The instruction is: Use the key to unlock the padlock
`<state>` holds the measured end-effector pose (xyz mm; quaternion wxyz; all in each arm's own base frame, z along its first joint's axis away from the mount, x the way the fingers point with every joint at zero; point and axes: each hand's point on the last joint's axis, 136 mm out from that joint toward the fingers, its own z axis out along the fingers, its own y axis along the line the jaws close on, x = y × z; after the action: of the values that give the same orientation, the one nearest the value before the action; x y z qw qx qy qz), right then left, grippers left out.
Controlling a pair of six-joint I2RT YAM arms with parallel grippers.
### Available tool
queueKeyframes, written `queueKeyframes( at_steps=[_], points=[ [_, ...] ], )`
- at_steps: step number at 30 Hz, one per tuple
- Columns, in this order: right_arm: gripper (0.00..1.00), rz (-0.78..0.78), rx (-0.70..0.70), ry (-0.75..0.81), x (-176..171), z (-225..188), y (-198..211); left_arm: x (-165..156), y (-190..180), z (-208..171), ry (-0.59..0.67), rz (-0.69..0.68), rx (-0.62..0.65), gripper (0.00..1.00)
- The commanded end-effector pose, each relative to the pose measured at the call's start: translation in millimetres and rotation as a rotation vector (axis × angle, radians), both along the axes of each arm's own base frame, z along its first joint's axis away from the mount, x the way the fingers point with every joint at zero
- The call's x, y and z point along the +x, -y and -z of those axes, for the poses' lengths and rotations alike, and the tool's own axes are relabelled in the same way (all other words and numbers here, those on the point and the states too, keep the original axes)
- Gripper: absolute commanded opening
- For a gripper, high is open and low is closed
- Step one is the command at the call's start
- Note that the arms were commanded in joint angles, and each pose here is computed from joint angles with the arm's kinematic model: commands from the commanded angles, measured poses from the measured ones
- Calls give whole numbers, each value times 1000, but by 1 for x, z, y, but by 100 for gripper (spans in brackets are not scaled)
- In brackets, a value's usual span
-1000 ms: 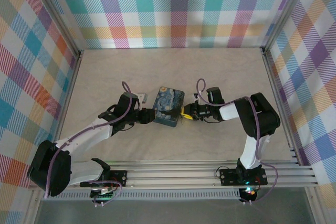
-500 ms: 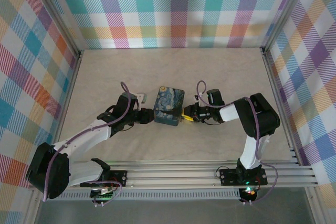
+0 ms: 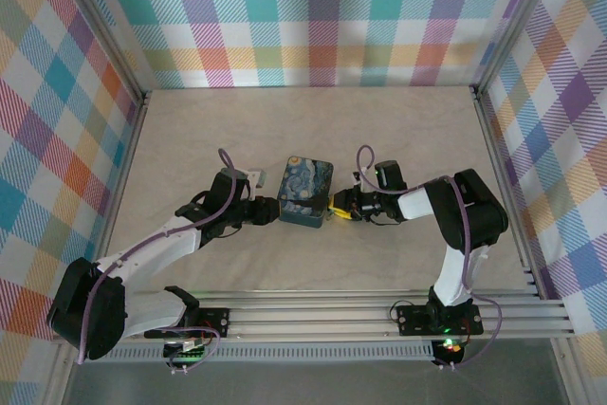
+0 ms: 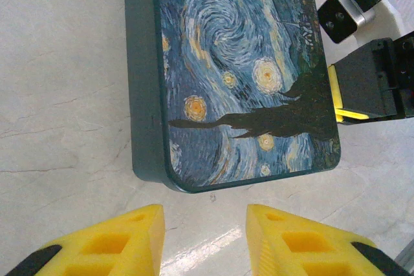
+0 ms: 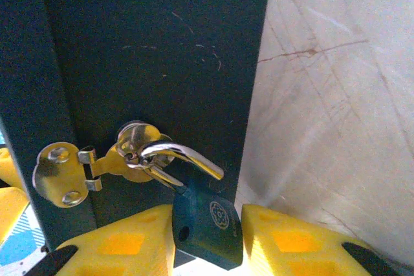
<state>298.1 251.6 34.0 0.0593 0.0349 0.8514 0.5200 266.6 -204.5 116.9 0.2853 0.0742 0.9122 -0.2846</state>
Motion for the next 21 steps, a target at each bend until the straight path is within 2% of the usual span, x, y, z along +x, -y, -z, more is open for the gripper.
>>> queueKeyframes(
  at_steps=[1, 15, 21],
  points=[
    [31, 6, -29, 24, -1, 1, 7, -3, 5, 1, -7, 14, -19, 37],
    [3, -17, -84, 56, -7, 0, 14, -4, 8, 5, -18, 20, -29, 37],
    [2, -45, -117, 57, -9, 1, 15, -4, 9, 6, -19, 23, -29, 37]
  ],
)
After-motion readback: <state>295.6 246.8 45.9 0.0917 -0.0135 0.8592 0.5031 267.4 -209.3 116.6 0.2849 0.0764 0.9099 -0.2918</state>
